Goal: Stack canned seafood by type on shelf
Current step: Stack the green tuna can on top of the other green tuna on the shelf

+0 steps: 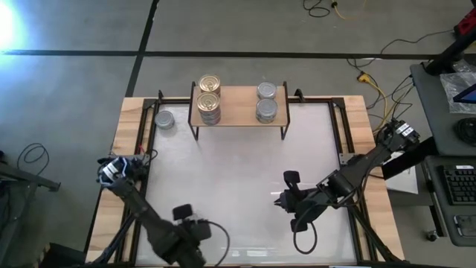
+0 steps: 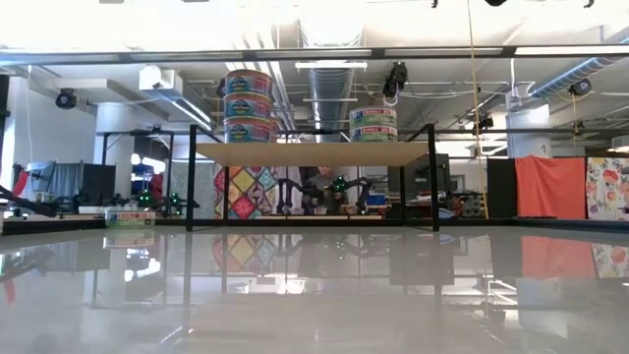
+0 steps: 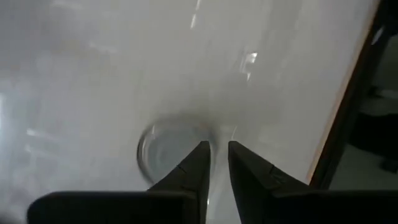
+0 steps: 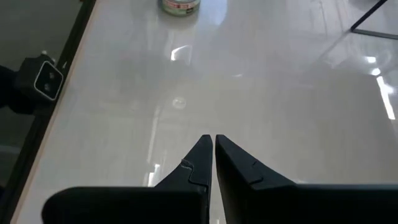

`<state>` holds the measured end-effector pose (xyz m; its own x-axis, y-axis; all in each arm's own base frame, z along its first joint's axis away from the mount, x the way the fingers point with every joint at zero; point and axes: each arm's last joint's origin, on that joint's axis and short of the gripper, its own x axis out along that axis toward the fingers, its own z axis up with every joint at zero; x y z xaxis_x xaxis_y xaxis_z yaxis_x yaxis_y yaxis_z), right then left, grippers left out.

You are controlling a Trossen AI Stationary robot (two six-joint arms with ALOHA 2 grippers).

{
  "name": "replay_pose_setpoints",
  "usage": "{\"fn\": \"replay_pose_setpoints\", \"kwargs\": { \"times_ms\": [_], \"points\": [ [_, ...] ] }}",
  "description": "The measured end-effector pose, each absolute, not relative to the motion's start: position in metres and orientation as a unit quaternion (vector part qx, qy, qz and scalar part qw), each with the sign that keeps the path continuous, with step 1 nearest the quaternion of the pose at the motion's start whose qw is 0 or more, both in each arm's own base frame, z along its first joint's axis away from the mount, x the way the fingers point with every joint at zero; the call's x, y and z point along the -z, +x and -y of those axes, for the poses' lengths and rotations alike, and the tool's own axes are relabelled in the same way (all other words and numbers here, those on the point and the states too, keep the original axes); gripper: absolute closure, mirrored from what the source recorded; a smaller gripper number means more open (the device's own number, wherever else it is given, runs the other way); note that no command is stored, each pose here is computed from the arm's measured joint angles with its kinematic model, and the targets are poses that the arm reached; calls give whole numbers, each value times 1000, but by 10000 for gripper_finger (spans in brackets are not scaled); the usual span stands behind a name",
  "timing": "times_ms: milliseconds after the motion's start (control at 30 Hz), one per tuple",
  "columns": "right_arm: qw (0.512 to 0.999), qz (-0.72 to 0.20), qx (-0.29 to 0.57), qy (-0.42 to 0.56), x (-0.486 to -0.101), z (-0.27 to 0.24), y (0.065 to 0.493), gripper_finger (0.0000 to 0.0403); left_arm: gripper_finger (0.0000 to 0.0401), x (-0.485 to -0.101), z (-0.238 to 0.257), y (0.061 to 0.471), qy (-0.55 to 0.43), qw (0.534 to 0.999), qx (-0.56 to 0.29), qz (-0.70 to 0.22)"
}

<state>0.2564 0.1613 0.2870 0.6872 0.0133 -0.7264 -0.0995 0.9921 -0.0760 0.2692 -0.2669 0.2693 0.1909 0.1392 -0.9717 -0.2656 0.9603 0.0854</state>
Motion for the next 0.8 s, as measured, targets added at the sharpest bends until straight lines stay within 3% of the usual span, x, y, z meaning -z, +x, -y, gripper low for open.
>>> {"fn": "replay_pose_setpoints", "kwargs": {
  "times_ms": [300,500,800],
  "points": [
    [920,-388,-29,-35,-278,-164,256,390,267,-241,274,227,-58,700,-219,-678],
    [919,-393,-35,-26,-276,-168,253,390,203,-204,277,210,-80,671,-213,-706],
    [918,-395,-40,-24,-275,-170,251,390,196,-177,266,195,-106,695,-171,-691]
  ]
}}
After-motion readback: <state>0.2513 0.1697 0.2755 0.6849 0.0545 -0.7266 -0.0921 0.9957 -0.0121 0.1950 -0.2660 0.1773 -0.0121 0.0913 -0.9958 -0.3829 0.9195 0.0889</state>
